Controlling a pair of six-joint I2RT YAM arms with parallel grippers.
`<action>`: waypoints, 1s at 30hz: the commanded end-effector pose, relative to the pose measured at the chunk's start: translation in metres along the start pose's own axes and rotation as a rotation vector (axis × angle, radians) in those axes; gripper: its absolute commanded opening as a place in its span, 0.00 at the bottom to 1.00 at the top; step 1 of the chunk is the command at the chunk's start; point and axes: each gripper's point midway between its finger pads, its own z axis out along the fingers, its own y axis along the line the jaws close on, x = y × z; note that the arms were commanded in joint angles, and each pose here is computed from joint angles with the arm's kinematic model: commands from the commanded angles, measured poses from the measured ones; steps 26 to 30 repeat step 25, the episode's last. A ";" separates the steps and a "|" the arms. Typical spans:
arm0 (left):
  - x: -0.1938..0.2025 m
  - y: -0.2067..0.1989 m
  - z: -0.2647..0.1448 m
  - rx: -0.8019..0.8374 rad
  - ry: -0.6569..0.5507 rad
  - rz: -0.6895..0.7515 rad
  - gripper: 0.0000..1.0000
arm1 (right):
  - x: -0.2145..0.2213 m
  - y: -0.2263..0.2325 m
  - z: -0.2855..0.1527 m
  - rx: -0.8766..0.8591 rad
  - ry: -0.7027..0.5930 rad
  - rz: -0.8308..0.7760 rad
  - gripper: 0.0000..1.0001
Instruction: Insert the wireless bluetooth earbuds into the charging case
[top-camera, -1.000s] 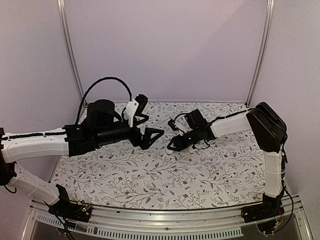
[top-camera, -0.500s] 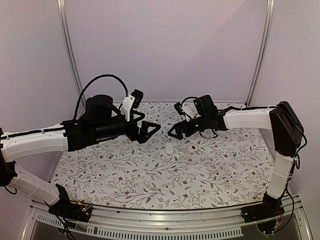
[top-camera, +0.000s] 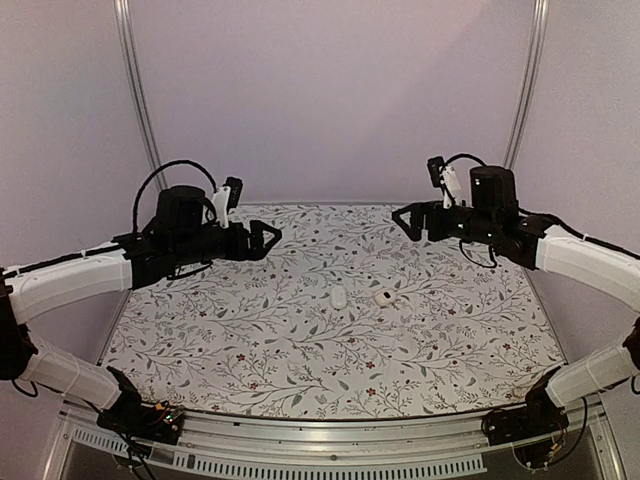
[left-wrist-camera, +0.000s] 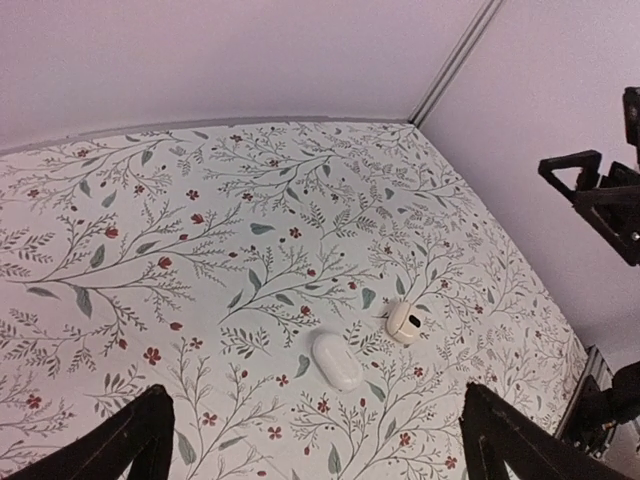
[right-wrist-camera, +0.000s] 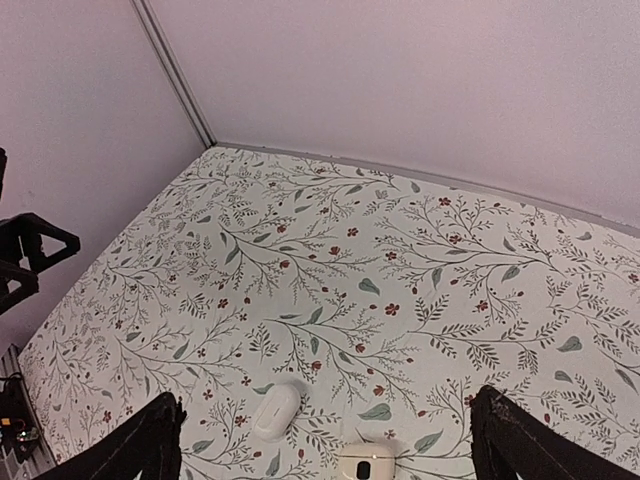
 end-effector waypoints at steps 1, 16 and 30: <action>0.024 0.034 -0.003 -0.082 0.037 -0.133 1.00 | 0.016 -0.032 -0.027 0.138 -0.043 0.111 0.99; 0.082 0.082 -0.007 -0.209 0.061 -0.250 1.00 | 0.102 -0.064 -0.054 0.245 -0.004 0.229 0.99; 0.089 0.085 -0.004 -0.218 0.077 -0.258 1.00 | 0.110 -0.068 -0.057 0.257 -0.016 0.242 0.99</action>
